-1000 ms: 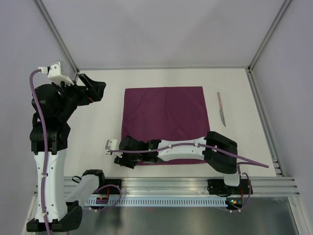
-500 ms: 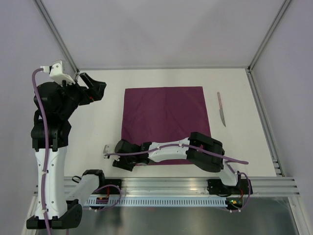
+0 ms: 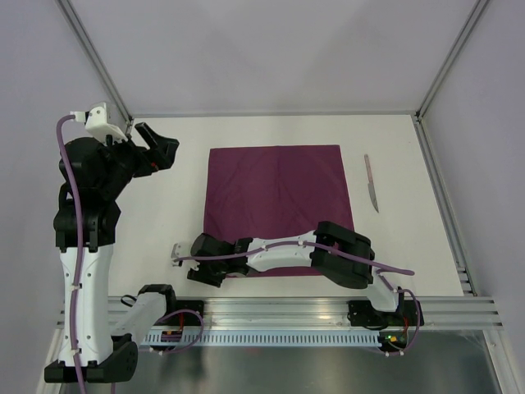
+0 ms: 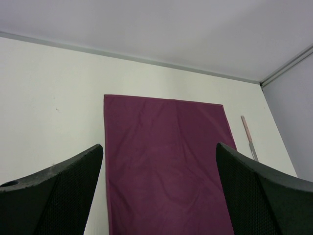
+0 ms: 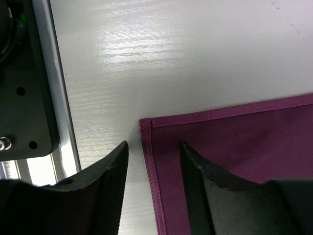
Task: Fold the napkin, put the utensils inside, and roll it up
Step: Fold the napkin at the center of the board.
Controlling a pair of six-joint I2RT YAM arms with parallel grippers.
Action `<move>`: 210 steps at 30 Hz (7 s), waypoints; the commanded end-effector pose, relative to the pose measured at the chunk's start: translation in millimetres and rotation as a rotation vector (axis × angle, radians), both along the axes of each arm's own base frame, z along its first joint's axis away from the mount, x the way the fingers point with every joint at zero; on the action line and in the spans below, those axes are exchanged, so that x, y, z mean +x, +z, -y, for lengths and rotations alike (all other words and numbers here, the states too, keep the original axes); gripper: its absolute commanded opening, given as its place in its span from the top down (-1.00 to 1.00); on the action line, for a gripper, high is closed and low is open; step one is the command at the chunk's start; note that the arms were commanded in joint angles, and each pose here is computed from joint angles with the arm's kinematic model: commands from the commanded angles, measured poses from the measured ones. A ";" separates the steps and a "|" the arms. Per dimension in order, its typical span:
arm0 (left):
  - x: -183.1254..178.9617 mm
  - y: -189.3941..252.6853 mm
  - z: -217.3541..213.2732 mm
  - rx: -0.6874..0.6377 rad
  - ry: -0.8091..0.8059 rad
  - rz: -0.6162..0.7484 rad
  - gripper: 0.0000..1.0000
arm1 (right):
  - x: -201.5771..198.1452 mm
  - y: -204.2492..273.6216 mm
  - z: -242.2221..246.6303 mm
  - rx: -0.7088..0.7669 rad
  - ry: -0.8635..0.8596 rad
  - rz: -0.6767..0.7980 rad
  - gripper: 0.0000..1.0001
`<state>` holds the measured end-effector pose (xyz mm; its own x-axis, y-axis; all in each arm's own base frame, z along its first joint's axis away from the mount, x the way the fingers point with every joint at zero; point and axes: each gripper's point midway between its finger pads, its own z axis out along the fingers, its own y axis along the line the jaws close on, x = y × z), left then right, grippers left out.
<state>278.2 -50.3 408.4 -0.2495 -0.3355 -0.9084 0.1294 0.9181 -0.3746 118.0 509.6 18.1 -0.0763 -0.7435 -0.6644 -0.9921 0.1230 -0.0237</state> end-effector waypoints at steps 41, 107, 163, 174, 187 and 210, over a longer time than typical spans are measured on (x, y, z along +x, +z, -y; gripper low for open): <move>8.1 -22.7 1.0 0.039 -0.030 -0.042 -0.96 | 37.0 105.8 -5.7 0.146 -0.063 0.055 0.99; 23.4 -109.6 29.0 -0.047 -0.179 -0.147 -0.94 | 393.8 69.9 332.1 0.039 -0.963 0.202 0.99; 28.1 -120.6 31.4 -0.059 -0.194 -0.183 -0.93 | 449.4 64.9 433.6 0.072 -1.202 0.227 0.99; 28.3 -122.4 31.4 -0.058 -0.194 -0.187 -0.93 | 454.7 57.9 441.4 0.060 -1.216 0.222 0.99; 28.6 -125.2 31.7 -0.061 -0.195 -0.197 -0.93 | 457.1 52.2 451.5 0.050 -1.234 0.219 0.99; 26.2 -122.7 33.7 -0.060 -0.208 -0.187 -0.94 | 468.4 85.6 472.9 0.082 -1.286 0.195 -0.22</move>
<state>303.6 -79.7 275.6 -0.5041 -0.3020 -0.8092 0.1995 0.8708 -0.4493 570.7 53.0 57.6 -0.6437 -0.2209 -0.7327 -0.1973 0.9730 -0.1201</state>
